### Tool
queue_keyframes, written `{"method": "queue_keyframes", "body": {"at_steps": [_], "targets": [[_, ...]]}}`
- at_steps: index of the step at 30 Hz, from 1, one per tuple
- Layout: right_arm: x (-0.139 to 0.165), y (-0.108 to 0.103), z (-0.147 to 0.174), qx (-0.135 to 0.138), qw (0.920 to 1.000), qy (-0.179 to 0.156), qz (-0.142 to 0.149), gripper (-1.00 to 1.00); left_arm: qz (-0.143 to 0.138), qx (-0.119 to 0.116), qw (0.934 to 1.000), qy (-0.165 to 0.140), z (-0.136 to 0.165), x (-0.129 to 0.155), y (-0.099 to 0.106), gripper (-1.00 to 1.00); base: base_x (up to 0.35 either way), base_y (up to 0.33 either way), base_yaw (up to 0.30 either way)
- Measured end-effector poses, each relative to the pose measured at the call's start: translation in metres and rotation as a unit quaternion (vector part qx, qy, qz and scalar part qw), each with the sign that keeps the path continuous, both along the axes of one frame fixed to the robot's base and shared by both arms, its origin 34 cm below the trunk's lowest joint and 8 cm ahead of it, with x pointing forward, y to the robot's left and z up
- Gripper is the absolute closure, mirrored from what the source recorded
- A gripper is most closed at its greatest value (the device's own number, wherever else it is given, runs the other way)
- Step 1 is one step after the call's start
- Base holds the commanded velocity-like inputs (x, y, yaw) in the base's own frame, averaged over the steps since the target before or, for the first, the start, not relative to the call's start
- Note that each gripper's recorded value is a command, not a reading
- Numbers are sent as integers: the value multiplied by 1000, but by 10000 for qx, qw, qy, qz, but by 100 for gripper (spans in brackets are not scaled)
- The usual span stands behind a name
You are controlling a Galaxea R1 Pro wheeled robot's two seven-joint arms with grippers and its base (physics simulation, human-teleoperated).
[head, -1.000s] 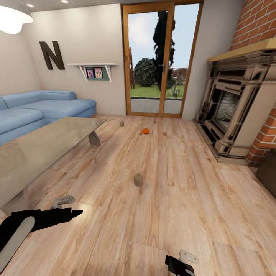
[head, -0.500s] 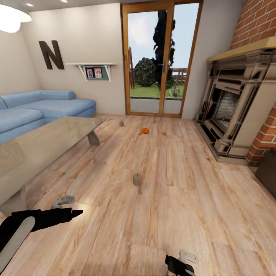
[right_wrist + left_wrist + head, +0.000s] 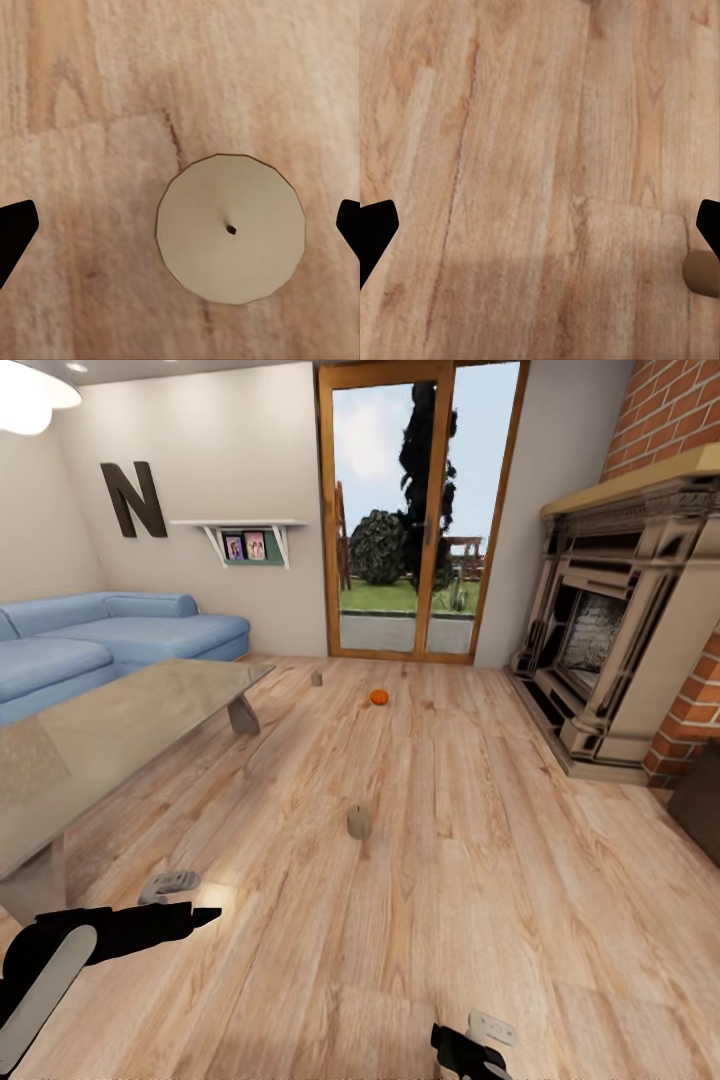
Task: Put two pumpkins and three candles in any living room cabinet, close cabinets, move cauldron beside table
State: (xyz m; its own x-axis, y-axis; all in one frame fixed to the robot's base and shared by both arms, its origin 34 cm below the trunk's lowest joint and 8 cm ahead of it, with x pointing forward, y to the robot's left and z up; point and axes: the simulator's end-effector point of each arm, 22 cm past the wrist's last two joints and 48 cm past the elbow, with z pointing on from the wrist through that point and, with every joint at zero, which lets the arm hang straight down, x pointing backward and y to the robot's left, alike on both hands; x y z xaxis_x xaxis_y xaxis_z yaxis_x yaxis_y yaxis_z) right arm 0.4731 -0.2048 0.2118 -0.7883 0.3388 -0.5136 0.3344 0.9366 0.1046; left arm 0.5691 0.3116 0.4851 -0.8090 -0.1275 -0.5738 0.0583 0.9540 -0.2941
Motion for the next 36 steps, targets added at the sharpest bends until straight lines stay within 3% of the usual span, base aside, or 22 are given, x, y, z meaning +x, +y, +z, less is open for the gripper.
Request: {"method": "queue_keyframes", "body": {"at_steps": [36], "targets": [[-6,0,-13,-15,10000,37,-25,-100,3,-8,9999,116,-17,-2,-1,-100,0,-51,0]]}}
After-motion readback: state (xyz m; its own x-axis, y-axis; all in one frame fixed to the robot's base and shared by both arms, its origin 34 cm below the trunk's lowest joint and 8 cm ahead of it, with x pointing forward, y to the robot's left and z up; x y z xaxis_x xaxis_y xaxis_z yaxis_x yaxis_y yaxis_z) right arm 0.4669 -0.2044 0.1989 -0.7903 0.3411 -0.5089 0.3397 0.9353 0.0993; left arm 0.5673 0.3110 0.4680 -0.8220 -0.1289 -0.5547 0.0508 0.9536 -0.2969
